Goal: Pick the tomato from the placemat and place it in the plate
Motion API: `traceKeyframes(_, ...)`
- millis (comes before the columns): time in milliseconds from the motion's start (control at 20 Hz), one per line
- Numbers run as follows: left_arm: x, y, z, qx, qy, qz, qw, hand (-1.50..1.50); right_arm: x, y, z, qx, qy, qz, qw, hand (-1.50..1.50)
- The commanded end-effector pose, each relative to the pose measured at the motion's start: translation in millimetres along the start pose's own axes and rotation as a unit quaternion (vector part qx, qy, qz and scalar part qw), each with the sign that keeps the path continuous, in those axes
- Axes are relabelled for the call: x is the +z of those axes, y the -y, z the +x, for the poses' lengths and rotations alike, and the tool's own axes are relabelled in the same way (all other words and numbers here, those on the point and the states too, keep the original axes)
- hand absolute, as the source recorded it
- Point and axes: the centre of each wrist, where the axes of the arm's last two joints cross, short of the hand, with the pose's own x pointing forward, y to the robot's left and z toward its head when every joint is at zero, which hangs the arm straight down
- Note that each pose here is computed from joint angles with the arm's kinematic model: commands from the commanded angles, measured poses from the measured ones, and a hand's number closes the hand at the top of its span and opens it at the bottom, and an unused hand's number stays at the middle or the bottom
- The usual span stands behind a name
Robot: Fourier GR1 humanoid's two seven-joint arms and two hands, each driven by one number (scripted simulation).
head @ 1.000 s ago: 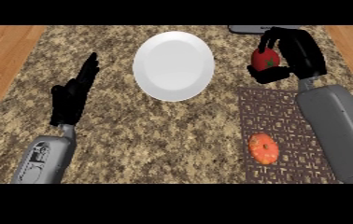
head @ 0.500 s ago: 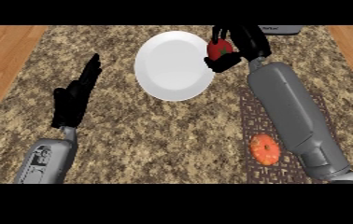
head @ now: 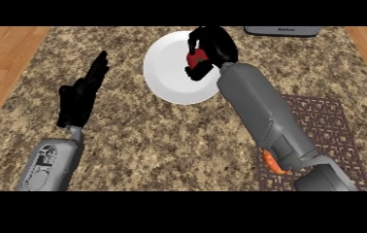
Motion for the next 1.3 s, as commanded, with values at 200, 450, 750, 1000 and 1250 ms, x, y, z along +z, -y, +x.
traceKeyframes(200,-5,11,2,-0.009,0.015,-0.023,0.9996,0.0,3,-26,-12,-0.008,-0.091,0.041,0.995,-1.5)
traceKeyframes(450,-8,10,8,-0.001,0.022,-0.035,0.9991,0.0,15,-41,-29,-0.054,-0.1,0.05,0.992,-1.5)
traceKeyframes(750,-13,26,14,0.005,0.019,-0.033,0.9993,0.0,9,-30,-24,-0.166,-0.066,0.01,0.984,-1.5)
traceKeyframes(1000,-7,7,1,0.004,0.003,-0.016,0.9998,0.0,4,-18,-24,-0.268,-0.069,-0.068,0.959,-1.5)
traceKeyframes(1250,6,-1,-8,0.005,-0.011,-0.002,0.9999,0.0,18,-9,-66,-0.304,-0.117,-0.13,0.936,-1.5)
